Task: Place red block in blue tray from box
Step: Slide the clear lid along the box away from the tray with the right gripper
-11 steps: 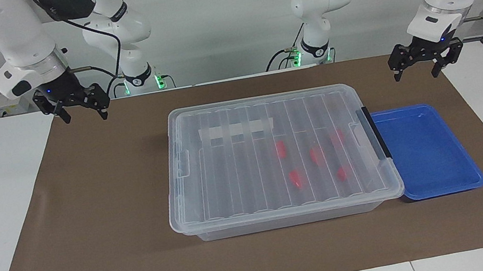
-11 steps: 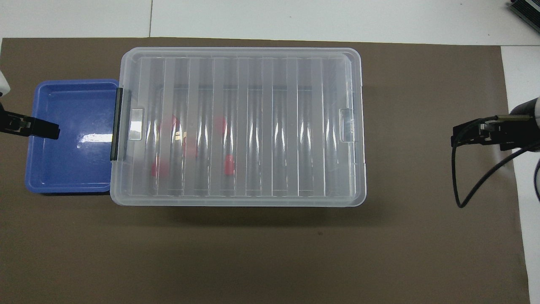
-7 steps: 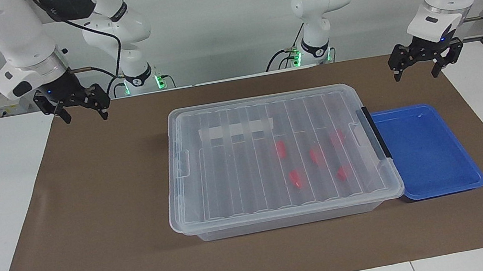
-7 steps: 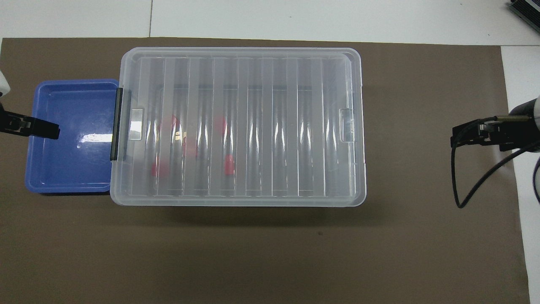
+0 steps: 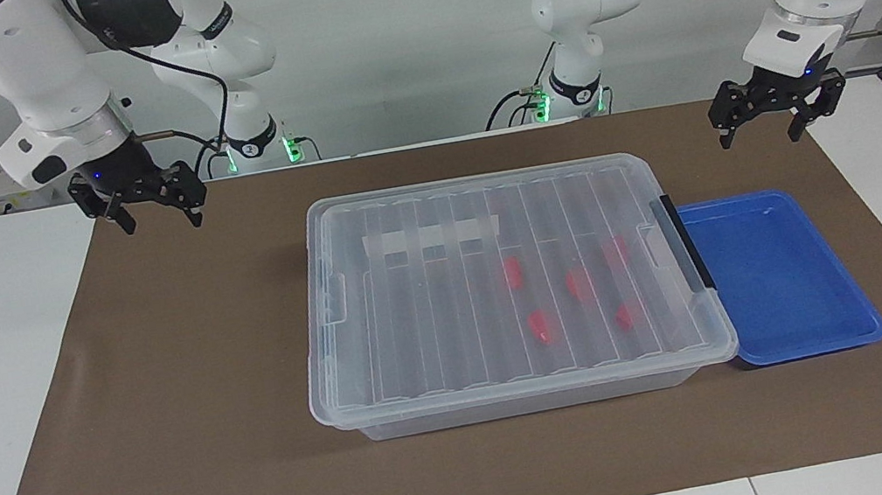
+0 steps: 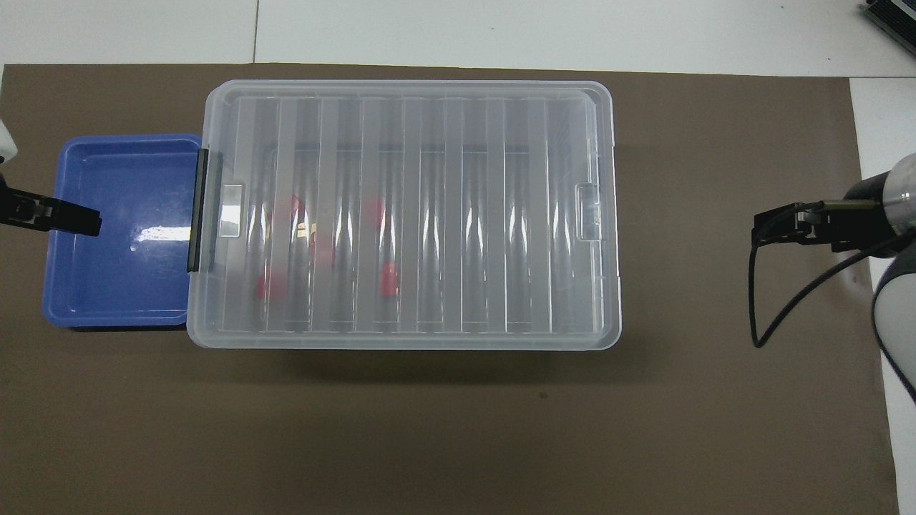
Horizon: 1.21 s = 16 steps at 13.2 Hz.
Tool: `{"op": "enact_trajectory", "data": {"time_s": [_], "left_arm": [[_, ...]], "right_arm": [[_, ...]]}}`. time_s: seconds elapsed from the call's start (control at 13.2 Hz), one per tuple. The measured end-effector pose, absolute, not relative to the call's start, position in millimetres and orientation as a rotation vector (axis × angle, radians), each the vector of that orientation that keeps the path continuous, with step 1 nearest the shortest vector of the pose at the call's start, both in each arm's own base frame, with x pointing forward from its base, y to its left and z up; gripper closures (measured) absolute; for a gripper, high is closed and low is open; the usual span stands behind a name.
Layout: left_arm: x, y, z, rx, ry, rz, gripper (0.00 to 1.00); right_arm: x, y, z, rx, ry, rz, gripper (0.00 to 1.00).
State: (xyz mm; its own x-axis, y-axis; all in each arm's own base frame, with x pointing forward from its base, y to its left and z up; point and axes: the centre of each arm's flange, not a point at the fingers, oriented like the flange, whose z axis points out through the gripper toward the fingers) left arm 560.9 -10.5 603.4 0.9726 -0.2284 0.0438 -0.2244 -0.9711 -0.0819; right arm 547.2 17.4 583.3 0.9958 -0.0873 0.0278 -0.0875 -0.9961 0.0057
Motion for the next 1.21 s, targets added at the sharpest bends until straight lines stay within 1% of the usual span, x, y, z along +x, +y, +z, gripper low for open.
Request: {"op": "enact_trajectory", "data": {"time_s": [0.23, 0.53, 0.68, 0.99, 1.21], "left_arm": [[561, -10, 603, -3.044, 0.35, -0.081, 0.0], [561, -10, 603, -3.044, 0.35, -0.081, 0.0], [561, -10, 603, -3.044, 0.35, -0.081, 0.0], [561, -10, 603, -3.044, 0.35, -0.081, 0.0], [561, -10, 603, -3.044, 0.35, -0.081, 0.0]], "right_arm": [[546, 36, 549, 3.138, -0.101, 0.097, 0.0], [545, 105, 520, 3.157, -0.078, 0.208, 0.0], [549, 126, 507, 3.165, -0.056, 0.249, 0.0], [554, 147, 477, 3.166, -0.019, 0.197, 0.0], [553, 151, 470, 3.164, -0.008, 0.176, 0.0]]}}
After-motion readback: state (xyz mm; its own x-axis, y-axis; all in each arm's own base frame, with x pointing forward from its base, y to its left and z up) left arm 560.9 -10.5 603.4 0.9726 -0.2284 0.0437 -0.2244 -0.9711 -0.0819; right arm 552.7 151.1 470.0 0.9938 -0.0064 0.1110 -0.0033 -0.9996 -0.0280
